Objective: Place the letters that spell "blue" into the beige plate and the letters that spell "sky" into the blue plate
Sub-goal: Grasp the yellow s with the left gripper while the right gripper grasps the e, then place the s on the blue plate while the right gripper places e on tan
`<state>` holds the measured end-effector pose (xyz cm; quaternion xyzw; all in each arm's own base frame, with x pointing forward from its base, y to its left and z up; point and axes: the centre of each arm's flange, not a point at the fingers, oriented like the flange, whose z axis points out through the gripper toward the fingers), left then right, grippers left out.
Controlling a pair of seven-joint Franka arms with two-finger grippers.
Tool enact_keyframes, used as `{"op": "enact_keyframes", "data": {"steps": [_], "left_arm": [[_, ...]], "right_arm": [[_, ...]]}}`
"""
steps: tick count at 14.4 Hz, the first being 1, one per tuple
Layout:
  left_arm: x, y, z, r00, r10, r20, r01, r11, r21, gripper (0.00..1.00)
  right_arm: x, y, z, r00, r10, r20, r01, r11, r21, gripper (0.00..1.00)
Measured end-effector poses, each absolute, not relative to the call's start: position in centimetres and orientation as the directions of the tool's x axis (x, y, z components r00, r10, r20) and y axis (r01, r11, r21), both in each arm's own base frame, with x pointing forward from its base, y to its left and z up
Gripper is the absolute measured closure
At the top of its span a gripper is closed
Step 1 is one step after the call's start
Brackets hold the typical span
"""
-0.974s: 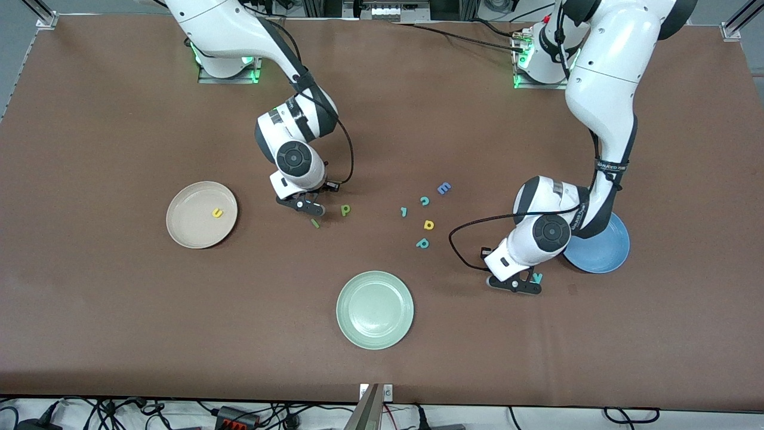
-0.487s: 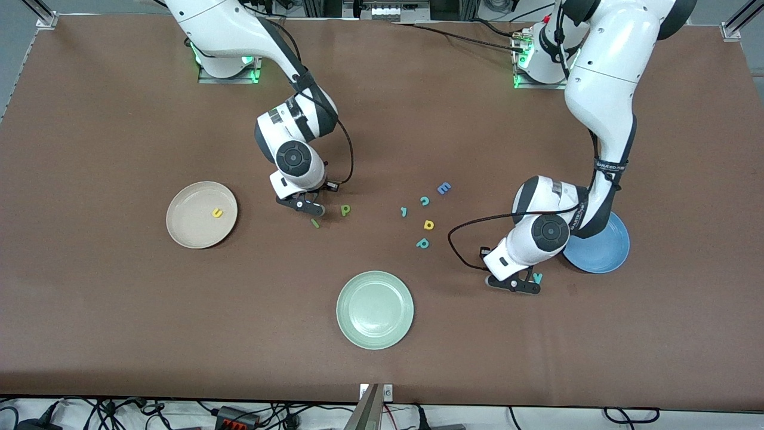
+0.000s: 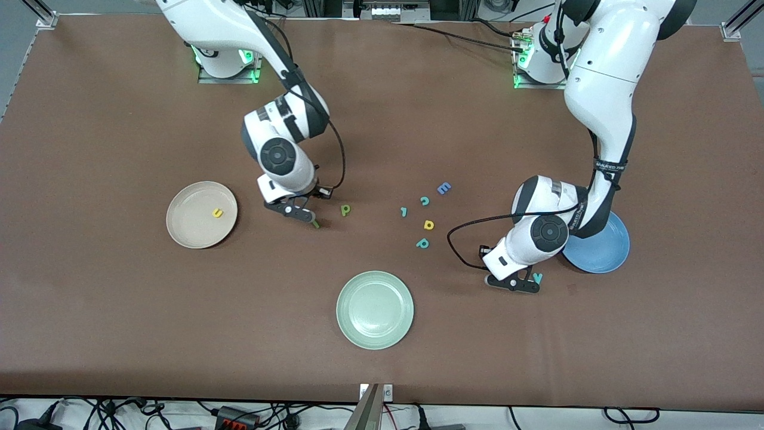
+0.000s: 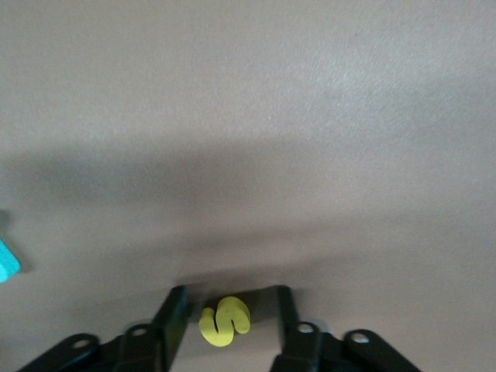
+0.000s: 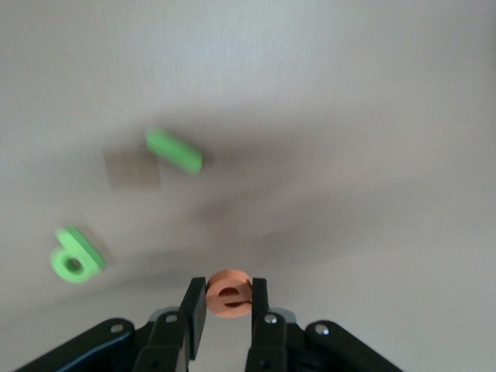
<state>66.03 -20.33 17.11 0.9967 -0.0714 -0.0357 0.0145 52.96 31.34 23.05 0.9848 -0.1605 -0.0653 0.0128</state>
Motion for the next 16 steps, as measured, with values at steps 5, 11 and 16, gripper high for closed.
{"op": "enact_keyframes", "data": {"steps": [5,11,16], "left_arm": [[65.3,-20.1,17.0,0.980,-0.143,-0.137,-0.141,-0.990,0.024,0.41],[65.3,-19.9,17.2,0.979,-0.141,-0.149,-0.139,-0.990,0.021,0.60],[65.8,-20.0,17.4,0.985,-0.141,-0.102,-0.139,-0.990,0.028,0.59]], "right_arm": [[58.7,15.7,26.2,0.956,-0.258,-0.142,-0.248,-0.965,0.084,0.73],[59.7,1.8,23.7,0.962,-0.180,-0.208,-0.166,-0.983,0.080,0.73],[59.6,1.3,21.5,0.960,-0.169,-0.222,-0.153,-0.984,0.088,0.68]]}}
